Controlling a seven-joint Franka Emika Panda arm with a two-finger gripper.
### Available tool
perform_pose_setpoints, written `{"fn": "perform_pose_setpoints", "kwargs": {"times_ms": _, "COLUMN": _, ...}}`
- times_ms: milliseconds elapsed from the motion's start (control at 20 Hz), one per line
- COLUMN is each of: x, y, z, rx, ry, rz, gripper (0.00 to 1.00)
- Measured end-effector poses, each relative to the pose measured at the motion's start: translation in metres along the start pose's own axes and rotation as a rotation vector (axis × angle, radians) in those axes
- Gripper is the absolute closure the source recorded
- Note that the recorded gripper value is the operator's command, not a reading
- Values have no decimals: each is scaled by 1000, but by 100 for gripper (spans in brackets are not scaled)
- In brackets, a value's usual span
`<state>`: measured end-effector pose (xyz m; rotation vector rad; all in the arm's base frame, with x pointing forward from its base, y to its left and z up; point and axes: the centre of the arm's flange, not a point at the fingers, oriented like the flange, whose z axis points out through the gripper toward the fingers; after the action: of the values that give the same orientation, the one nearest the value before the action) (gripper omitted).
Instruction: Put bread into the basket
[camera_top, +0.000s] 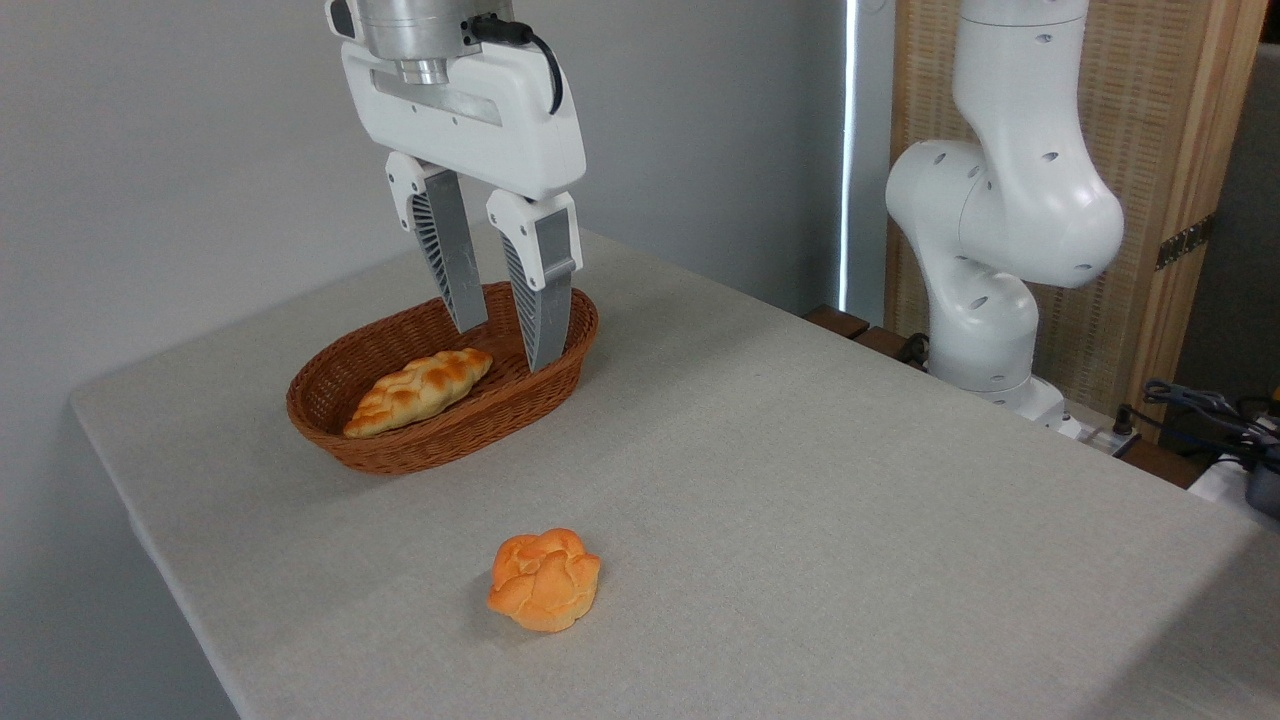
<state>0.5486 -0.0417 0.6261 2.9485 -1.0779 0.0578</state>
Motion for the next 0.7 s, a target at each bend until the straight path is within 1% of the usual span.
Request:
{"fn": "perform_pose_setpoints", "kwargs": {"times_ms": 550, "x": 2, "y": 3, "z": 0, "rx": 0, "ry": 0, "rz": 6, "gripper": 0}}
{"fn": "perform_pose_setpoints", "kwargs": {"times_ms": 700, "x": 3, "y": 4, "z": 6, "rx": -8, "ry": -10, "rz": 9, "gripper": 0}}
